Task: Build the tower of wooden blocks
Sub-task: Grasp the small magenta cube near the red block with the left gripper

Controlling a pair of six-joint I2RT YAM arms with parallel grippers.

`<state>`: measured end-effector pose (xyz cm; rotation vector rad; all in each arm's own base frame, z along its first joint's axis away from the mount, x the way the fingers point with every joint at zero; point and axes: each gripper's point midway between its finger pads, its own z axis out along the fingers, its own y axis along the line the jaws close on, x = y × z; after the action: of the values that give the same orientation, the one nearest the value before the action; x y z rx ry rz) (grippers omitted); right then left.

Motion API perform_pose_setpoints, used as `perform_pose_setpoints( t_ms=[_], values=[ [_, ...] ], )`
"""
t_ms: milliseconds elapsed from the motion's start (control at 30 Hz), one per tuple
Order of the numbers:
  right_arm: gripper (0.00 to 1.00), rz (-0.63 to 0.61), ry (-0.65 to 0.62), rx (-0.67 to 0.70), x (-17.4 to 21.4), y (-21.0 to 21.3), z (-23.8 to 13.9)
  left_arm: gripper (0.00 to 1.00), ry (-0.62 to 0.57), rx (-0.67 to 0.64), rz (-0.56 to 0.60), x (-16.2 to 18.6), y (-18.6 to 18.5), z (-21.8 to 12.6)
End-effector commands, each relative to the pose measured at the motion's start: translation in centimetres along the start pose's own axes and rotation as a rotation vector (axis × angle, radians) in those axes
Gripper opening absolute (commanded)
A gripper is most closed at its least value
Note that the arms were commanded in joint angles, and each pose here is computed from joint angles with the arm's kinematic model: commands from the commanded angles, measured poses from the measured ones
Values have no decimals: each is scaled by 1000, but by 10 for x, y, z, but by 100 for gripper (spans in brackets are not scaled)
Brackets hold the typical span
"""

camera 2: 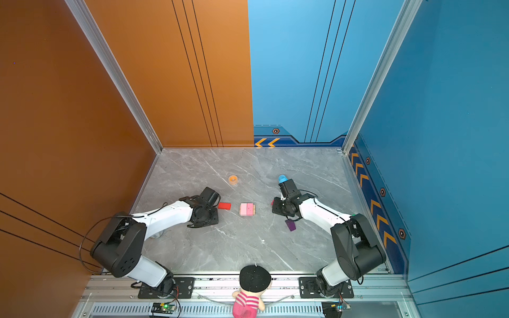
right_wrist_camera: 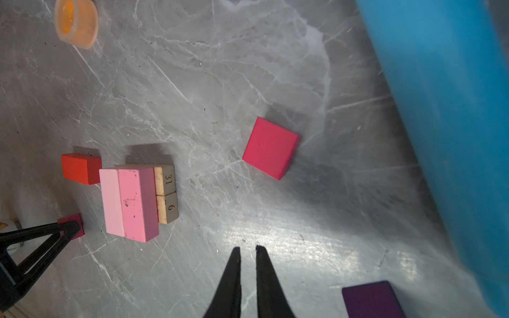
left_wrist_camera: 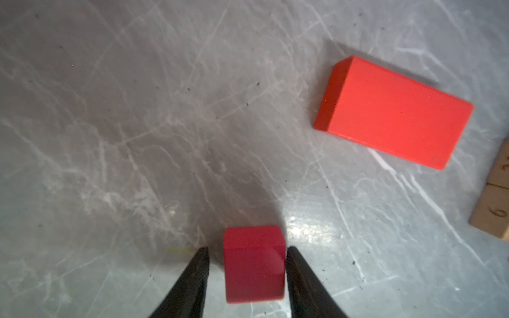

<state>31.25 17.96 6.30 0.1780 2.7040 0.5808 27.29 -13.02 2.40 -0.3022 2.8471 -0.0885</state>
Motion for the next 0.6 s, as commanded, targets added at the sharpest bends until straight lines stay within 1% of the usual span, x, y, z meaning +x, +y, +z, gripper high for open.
perform_pose_setpoints(
  t_ms=[0, 333, 567],
  values=[
    [14, 0, 22, 6, 6, -4, 6, 47, 15, -22, 29, 3, 1, -3],
    [14, -2, 26, 7, 7, -4, 8, 38, 4, -33, 40, 2, 0, -6],
    [14, -1, 27, 10, 8, -5, 7, 26, -4, -22, 49, -1, -5, -10]
  ],
)
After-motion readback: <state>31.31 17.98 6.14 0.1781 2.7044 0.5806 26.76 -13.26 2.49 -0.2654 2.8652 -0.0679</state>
